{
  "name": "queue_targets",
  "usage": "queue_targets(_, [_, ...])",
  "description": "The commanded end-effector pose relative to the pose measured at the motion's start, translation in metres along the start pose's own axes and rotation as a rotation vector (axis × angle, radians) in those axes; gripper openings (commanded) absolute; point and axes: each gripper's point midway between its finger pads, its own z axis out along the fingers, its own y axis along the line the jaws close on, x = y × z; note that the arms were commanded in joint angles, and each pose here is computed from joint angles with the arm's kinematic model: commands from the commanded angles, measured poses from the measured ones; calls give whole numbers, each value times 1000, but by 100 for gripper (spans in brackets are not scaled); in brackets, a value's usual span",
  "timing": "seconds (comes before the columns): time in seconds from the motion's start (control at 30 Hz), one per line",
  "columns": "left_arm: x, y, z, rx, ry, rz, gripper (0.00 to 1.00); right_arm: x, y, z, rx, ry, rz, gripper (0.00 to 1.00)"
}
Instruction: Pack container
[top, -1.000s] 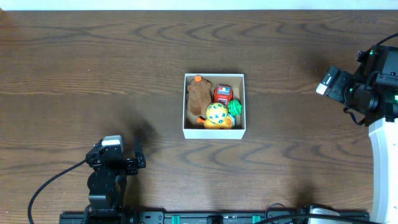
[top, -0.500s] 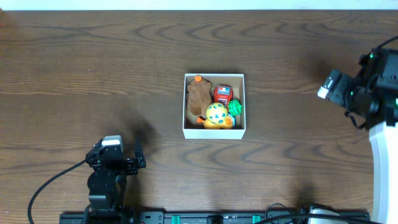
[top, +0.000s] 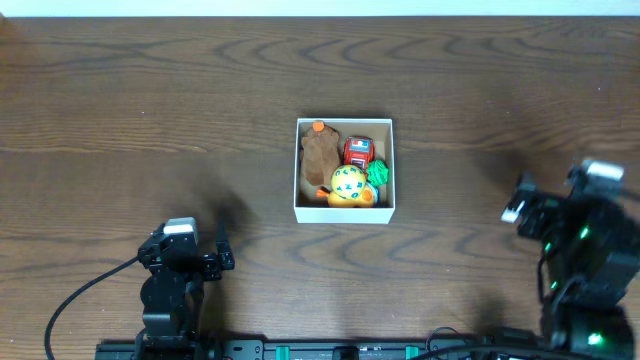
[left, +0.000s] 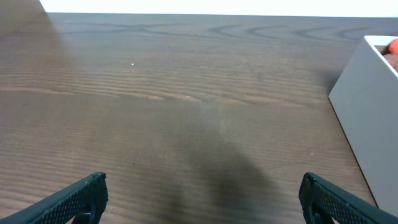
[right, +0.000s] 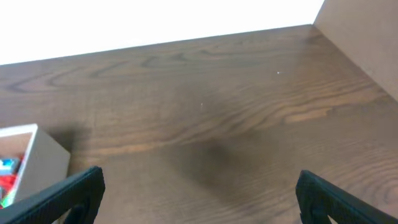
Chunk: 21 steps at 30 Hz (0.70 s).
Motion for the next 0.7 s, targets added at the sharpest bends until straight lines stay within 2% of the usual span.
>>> queue_targets(0.0, [8,1,3,-6,16,13,98,36,1,4,-18,11,-45,99])
queue_targets(0.33, [8,1,3,-6,16,13,98,118,12,19,-110,46,-45,99])
queue_targets(0.57, [8,1,3,-6,16,13,98,142,26,26,-199,39,-44,99])
queue_targets(0.67, [8,1,3,-6,16,13,98,138,28,25,-208,16,-53,99])
